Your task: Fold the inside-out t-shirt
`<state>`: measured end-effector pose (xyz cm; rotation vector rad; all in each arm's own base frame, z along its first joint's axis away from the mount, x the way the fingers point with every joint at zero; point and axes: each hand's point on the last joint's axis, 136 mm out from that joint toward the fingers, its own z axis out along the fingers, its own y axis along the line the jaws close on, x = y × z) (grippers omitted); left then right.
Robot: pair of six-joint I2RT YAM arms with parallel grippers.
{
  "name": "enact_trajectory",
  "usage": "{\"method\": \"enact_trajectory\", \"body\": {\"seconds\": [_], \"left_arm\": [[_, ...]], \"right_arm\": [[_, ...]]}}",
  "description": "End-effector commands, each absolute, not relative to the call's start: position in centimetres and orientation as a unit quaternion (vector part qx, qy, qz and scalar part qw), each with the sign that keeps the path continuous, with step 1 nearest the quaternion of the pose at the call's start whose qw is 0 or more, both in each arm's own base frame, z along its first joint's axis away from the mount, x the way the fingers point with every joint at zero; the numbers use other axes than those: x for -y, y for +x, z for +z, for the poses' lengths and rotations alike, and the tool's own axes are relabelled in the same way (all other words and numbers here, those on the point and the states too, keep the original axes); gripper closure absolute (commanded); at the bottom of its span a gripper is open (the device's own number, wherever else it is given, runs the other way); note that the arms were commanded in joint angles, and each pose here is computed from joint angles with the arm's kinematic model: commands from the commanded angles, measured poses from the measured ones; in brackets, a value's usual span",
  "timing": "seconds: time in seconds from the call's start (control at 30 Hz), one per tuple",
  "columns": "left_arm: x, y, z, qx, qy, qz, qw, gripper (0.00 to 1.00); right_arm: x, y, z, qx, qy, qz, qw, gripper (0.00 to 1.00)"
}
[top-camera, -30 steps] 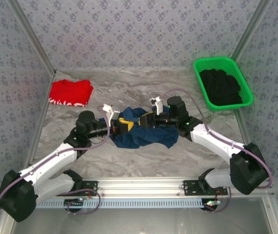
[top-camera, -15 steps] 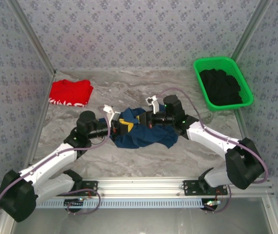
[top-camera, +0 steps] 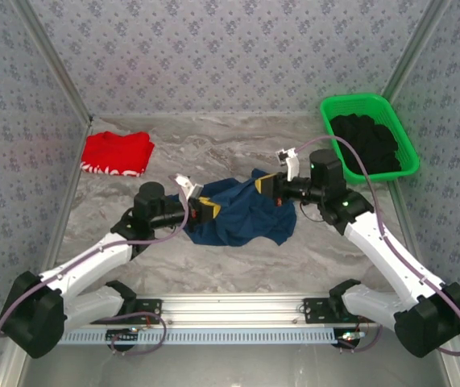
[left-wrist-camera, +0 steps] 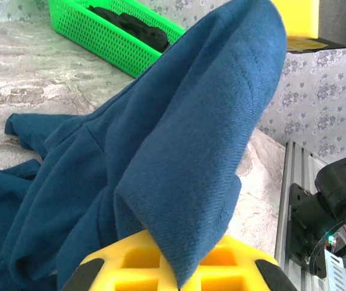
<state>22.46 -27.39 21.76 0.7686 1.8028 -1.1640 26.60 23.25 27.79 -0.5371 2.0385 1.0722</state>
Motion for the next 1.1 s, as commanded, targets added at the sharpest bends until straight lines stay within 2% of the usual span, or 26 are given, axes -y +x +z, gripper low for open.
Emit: {"method": "enact_trajectory", "body": {"seconds": [0.0,0.03,0.23,0.47,0.67,0.8,0.93,0.97,1.07], "left_arm": [[27.4,23.0,22.4,-0.716,0.314,-0.455,0.427,0.93],[27.3,23.1,22.1,-0.72,0.312,-0.45,0.426,0.91],[25.9,25.1,20.2,-0.77,0.275,-0.384,0.429,0.61],[25.5,25.3,21.1,-0.802,0.268,-0.285,0.452,0.4],[27.0,25.2,22.7,-0.811,0.247,-0.273,0.455,0.25],[27.9,26.8,22.2,-0.823,0.245,-0.247,0.449,0.22],[28.6,28.3,20.9,-0.839,0.256,-0.211,0.43,0.24],[28.7,28.6,20.6,-0.845,0.256,-0.201,0.424,0.26],[27.5,29.4,19.7,-0.867,0.236,-0.165,0.406,0.43]], "right_arm": [[-22.3,26.7,27.0,-0.822,-0.211,0.389,0.358,1.0],[-22.3,26.8,26.9,-0.824,-0.21,0.388,0.355,1.0],[-23.8,26.7,27.1,-0.807,-0.222,0.429,0.339,1.0],[-25.4,26.7,27.4,-0.8,-0.215,0.454,0.327,1.0],[-26.5,26.4,27.2,-0.797,-0.225,0.461,0.319,1.0],[-26.9,26.1,27.1,-0.794,-0.23,0.465,0.317,1.0],[-26.8,25.8,27.1,-0.793,-0.233,0.465,0.318,1.0],[-26.7,25.7,27.1,-0.794,-0.232,0.464,0.317,1.0],[-25.4,25.4,26.4,-0.811,-0.235,0.429,0.32,1.0]]}}
